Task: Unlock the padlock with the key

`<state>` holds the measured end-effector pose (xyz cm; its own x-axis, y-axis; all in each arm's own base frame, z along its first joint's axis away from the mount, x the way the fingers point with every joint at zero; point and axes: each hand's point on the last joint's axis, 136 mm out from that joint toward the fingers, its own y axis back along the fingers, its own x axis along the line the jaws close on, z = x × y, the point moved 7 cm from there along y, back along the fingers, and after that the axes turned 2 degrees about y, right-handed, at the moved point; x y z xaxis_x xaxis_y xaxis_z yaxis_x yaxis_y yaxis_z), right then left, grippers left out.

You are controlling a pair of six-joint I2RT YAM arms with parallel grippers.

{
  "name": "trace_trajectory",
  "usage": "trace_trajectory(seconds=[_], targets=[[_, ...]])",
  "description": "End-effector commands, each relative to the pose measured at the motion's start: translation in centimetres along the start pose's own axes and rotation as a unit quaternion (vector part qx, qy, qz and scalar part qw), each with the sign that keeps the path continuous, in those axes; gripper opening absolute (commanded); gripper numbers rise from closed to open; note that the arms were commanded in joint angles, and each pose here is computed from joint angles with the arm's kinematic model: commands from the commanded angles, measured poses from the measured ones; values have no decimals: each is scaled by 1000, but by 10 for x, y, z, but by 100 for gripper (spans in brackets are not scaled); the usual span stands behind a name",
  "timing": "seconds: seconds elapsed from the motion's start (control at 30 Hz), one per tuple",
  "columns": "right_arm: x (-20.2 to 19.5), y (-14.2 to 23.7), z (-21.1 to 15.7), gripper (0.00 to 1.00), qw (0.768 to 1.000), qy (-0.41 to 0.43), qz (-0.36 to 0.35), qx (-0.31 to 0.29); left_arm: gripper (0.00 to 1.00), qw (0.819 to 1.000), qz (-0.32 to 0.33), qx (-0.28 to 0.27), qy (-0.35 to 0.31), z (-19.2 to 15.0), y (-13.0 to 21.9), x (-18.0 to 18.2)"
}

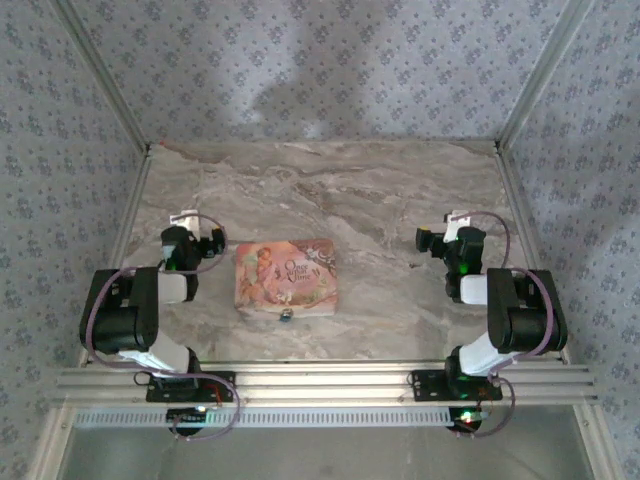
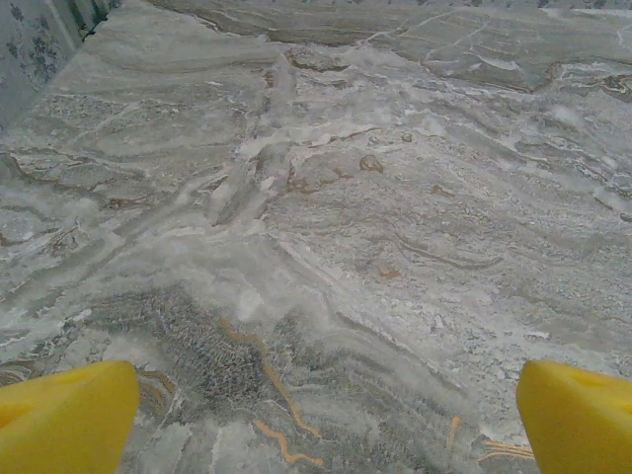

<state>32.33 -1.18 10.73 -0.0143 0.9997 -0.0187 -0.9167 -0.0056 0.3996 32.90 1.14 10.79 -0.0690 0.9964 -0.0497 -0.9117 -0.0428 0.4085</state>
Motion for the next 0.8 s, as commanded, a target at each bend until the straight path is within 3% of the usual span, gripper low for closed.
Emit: trace_trajectory(seconds=[0.0, 0.77], targets=[[-1, -2, 5, 100, 1000, 9, -8, -4, 98, 1000, 0, -12, -4, 9, -1, -2], [-3, 0, 8, 100, 1000, 3, -16, -4, 98, 1000, 2, -16, 1, 10, 1, 0]])
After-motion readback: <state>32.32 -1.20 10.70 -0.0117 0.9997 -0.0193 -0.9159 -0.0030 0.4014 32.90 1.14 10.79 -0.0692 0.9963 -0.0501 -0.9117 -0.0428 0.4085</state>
